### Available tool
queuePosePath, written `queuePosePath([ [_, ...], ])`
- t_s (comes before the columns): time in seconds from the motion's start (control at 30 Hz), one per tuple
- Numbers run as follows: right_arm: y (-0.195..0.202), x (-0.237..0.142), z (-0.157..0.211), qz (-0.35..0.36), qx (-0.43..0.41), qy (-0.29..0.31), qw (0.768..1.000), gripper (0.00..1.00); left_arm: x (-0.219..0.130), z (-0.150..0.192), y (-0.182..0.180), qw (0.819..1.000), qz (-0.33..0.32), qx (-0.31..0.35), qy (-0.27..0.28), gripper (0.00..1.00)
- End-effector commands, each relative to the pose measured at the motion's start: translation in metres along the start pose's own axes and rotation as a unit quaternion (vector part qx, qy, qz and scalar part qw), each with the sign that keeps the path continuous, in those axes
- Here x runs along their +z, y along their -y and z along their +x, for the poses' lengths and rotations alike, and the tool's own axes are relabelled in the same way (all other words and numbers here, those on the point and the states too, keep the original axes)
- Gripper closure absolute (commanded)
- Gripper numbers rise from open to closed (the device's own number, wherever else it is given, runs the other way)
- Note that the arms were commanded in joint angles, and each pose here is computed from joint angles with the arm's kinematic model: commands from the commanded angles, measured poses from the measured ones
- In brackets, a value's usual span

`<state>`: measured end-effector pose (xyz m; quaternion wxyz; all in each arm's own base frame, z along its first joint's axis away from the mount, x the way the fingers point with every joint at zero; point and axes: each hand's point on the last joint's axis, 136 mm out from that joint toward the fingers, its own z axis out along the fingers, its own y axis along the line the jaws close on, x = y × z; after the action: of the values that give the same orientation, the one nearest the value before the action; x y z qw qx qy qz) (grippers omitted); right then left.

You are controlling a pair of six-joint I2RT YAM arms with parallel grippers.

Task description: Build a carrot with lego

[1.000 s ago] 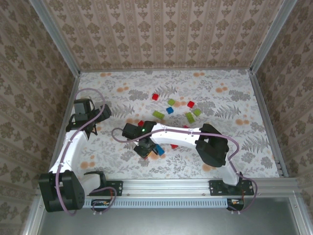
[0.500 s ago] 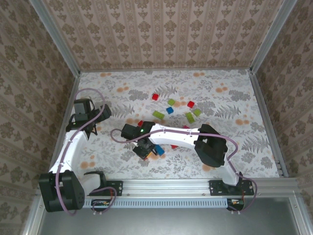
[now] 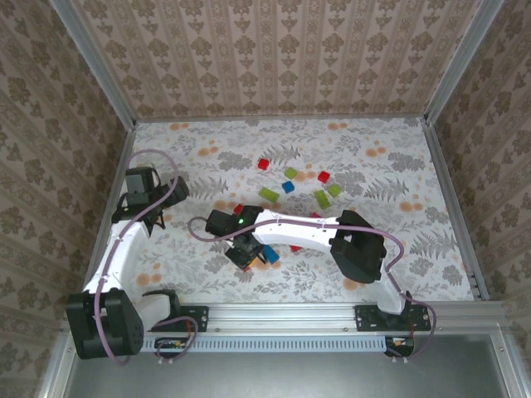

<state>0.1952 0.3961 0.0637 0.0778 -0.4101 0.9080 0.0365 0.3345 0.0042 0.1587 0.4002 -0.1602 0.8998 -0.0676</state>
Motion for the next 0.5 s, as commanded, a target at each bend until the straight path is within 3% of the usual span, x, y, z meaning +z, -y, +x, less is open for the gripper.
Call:
queuePosePath([
  [0.0, -0.0016, -0.0152, 0.0087, 0.0, 0.017, 0.001, 1.0, 0.65, -0.0095, -0.01, 0.0038, 1.0, 0.005, 0.0, 0.015, 0.0],
  [0.47, -0.0099, -0.022, 0.0083, -0.012, 0.035, 0.016, 0.999, 0.66, -0.0093, -0.0097, 0.0048, 1.0, 0.008, -0.001, 0.015, 0.0],
])
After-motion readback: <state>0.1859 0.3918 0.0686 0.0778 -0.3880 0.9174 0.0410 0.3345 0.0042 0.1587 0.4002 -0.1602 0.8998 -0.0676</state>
